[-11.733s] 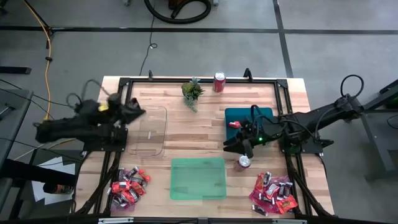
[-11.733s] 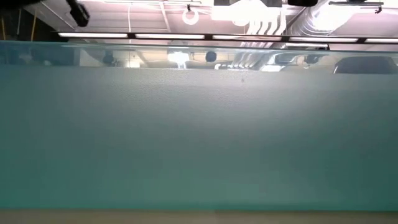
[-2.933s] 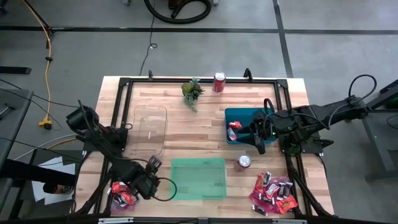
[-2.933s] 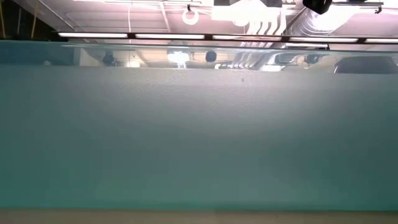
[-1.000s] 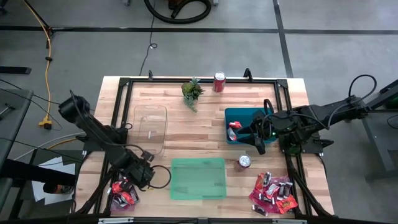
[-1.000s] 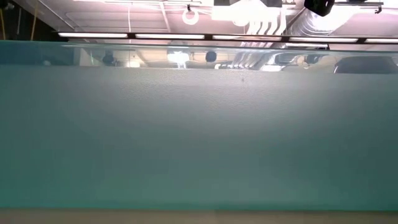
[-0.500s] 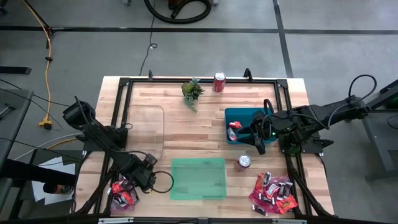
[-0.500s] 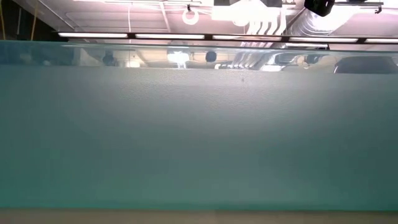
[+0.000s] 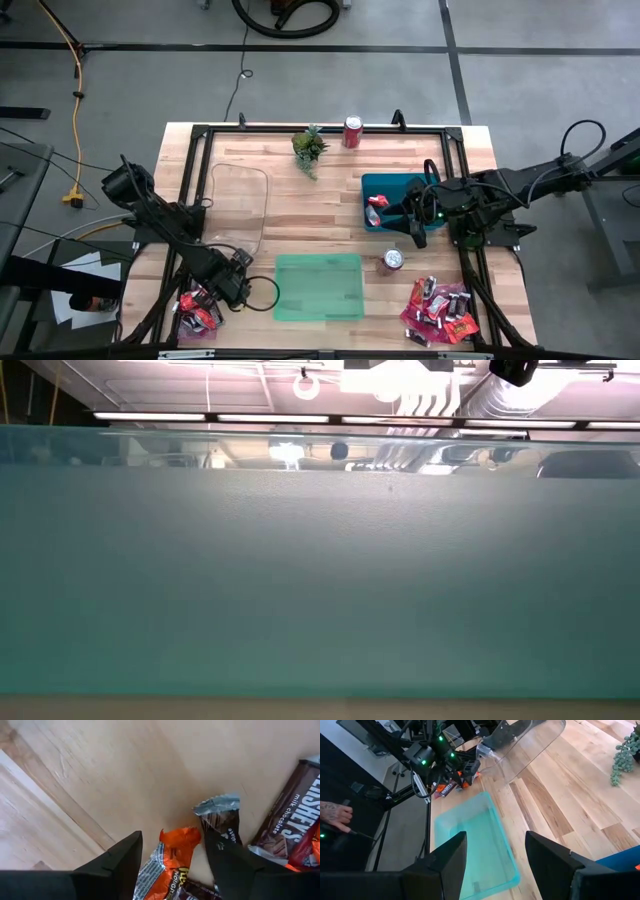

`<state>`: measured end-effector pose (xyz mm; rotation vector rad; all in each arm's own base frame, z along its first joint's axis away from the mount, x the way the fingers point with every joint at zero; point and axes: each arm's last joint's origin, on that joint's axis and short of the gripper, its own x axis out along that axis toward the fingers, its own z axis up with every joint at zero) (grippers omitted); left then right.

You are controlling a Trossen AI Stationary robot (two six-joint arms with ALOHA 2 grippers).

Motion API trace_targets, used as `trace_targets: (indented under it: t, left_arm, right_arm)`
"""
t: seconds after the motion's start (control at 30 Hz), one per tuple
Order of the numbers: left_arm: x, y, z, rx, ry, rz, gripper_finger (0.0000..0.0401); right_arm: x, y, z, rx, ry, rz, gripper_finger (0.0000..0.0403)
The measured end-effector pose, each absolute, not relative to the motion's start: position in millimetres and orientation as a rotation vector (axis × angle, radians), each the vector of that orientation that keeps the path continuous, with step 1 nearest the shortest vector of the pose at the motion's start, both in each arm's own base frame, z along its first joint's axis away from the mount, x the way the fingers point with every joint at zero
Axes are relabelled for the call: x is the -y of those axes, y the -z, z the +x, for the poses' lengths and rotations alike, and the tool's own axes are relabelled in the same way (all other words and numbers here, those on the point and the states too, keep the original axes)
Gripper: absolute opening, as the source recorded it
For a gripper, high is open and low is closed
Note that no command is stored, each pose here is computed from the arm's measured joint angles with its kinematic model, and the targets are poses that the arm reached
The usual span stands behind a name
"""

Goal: Sort candy
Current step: Put the orange chocolate into the blue bin

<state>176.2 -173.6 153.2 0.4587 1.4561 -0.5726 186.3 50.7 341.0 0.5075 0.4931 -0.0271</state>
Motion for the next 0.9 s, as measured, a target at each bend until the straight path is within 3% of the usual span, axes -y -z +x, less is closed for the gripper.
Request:
trace_targets:
  t: [0.63, 0.9]
  left_arm:
    - [171, -167, 174, -1.513, 0.559, 0.537, 0.0202]
    - [179, -170, 169, -1.468, 0.726, 0.589, 0.0202]
  right_arm:
    - [-51, -341, 186, -0.493, 0.027, 0.508, 0.0197]
    - [-51, -341, 186, -0.492, 0.028, 0.511, 0.0197]
